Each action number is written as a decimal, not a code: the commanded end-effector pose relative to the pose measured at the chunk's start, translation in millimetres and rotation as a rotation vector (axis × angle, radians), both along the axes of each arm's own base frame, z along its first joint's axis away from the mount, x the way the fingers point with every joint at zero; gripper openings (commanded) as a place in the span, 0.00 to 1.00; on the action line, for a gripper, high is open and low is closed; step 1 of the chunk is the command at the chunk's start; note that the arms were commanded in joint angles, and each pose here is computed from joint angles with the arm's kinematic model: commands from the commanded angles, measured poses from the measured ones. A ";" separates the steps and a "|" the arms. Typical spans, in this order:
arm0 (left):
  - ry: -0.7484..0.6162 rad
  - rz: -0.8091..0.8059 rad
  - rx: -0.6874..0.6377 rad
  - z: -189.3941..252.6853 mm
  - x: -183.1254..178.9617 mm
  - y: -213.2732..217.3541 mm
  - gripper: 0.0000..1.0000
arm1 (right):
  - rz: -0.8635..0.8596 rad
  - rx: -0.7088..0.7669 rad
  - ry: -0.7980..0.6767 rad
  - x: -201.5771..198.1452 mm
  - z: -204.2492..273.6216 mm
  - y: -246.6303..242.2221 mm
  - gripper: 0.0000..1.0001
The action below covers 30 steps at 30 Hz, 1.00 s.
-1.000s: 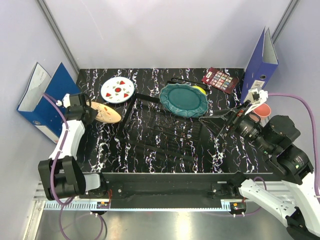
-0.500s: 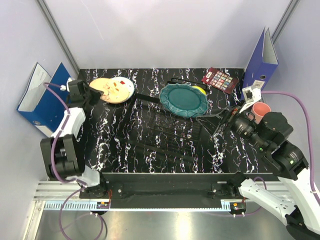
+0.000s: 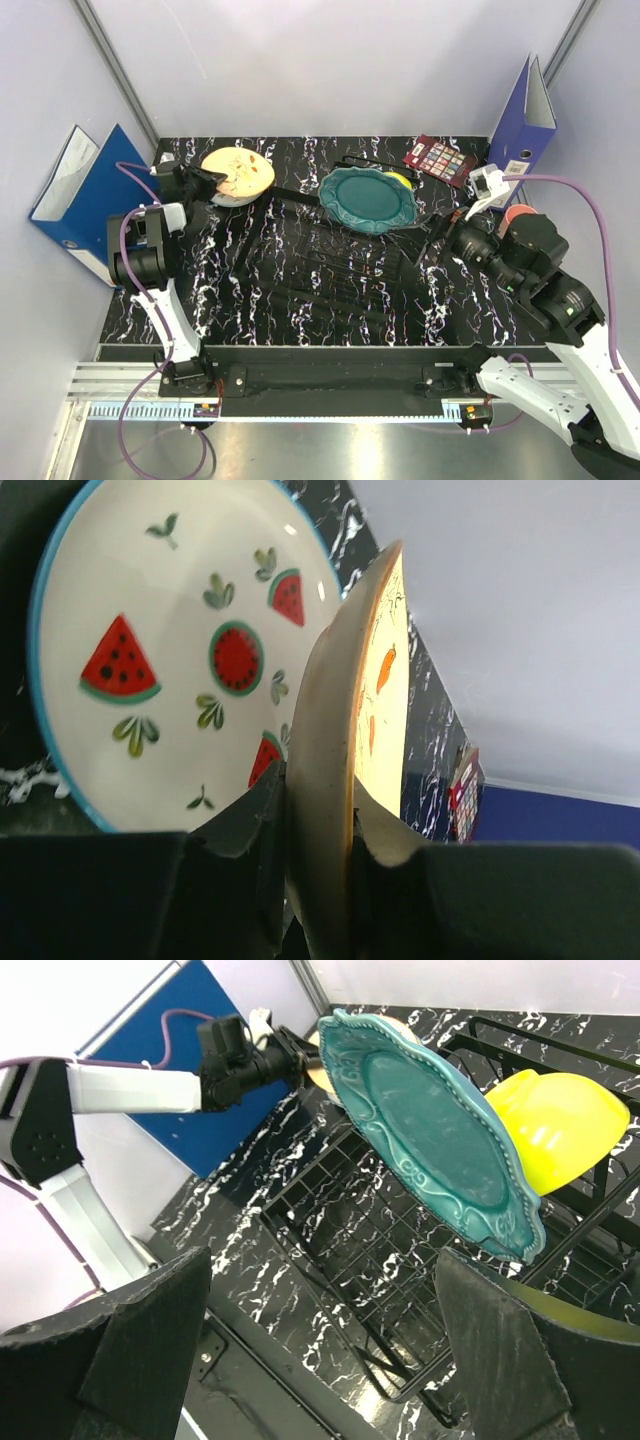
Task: Unload the mixed dishes from the dish rack
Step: Place the plate at the center of the board.
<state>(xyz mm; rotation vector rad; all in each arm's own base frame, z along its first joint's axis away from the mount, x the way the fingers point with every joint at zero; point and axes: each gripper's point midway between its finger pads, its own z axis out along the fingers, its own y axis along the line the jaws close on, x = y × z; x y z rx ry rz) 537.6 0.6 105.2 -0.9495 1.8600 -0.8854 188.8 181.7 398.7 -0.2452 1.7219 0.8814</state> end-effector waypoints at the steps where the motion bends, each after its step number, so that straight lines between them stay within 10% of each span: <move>1: -0.413 -0.082 0.019 121.8 34.1 -7.7 0.00 | -0.020 -0.030 -0.031 14.9 0.6 4.3 1.00; 30: -0.187 0.052 -0.039 18.3 58.9 19.7 0.00 | -0.028 -0.055 -0.035 24.1 -14.6 7.8 1.00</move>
